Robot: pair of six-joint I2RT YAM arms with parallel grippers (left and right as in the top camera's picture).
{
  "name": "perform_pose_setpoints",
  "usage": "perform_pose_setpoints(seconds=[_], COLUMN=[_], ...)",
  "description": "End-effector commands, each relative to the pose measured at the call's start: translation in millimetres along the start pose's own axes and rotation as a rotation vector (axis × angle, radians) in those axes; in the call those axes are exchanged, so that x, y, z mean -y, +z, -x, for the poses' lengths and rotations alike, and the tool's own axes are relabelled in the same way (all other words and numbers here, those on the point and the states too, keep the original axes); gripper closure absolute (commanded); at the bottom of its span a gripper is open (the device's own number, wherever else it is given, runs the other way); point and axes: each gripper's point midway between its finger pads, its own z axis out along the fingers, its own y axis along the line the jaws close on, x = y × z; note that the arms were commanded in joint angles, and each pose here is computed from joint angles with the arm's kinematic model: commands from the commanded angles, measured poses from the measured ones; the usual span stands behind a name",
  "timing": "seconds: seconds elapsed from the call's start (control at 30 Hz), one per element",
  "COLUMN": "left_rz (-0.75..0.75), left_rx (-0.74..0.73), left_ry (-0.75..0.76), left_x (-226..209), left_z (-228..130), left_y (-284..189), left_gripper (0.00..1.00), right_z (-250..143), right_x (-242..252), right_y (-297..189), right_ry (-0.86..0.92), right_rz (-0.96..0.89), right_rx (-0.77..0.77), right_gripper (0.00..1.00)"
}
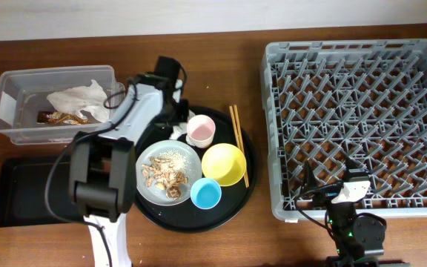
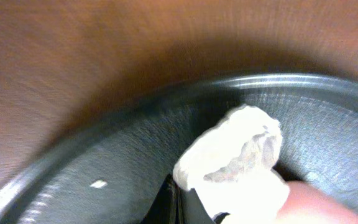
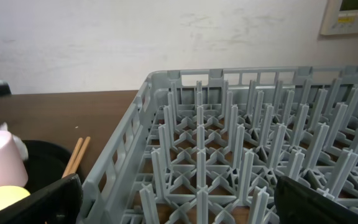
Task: Sort waste into correct bins and load items into the dishwasher rack
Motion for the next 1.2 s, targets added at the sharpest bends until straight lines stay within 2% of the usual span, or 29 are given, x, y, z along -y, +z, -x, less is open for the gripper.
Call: perform_pose_setpoints(seconds=[0.0, 0.13, 0.27, 0.3, 0.37, 0.4, 0.43, 0.47, 0.83, 0.93, 0.97, 1.0, 1.03, 1.1, 1.17], left_rz=[-0.023, -0.018, -0.010, 0.009, 0.033, 0.044, 0.053, 0.061, 0.072, 0.019, -0.021, -0.109, -0.103, -0.004, 0.071], left_rx=[0.150, 0.319, 0.512, 0.548, 0.574, 0.578, 0.578, 0.566, 0.455, 0.320, 0.319, 0.343, 0.376, 0.424, 0.404], left_ry=[-0.042, -0.177, -0.625, -0.699, -0.755, -0.778, -0.798, -0.814, -0.837, -0.846, -0.811, -0.675, -0.655, -0.757, -0.913], left_x=[-10, -60, -167, -200, -232, -244, -254, -260, -253, -233, -225, -204, -201, -219, -250], left_z=[36, 56, 65, 64, 60, 56, 52, 47, 24, -2, -1, 4, 1, -8, -31], left_y=[-66, -137, -202, -207, -211, -214, -215, -214, -202, -193, -196, -210, -226, -244, -246], left_gripper=[0.99, 0.99, 0.99, 0.99, 0.98, 0.65, 0.25, 0.01, 0.01, 0.01, 0.01, 0.01, 0.01, 0.01, 0.01], right_z=[-2, -2, -2, -2, -2, -2, -2, -2, -2, -2, -2, -2, -2, -2, -2], right_x=[2, 2, 2, 2, 2, 2, 2, 2, 2, 2, 2, 2, 2, 2, 2], right_y=[0, 0, 0, 0, 0, 0, 0, 0, 0, 0, 0, 0, 0, 0, 0], right_ry=[-0.004, -0.004, -0.004, -0.004, -0.004, -0.004, -0.004, -0.004, -0.004, -0.004, -0.004, -0.004, -0.004, -0.004, -0.004], right_rz=[-0.010, -0.011, -0.011, -0.011, -0.011, -0.011, -0.011, -0.011, -0.011, -0.011, -0.011, -0.011, -0.011, -0.011, -0.011], right_rx=[0.000, 0.000, 0.000, 0.000, 0.000, 0.000, 0.000, 0.000, 0.000, 0.000, 0.000, 0.000, 0.000, 0.000, 0.000], right_gripper=[0.01, 0.01, 0.01, 0.01, 0.01, 0.01, 0.01, 0.01, 0.01, 0.01, 0.01, 0.01, 0.01, 0.01, 0.01])
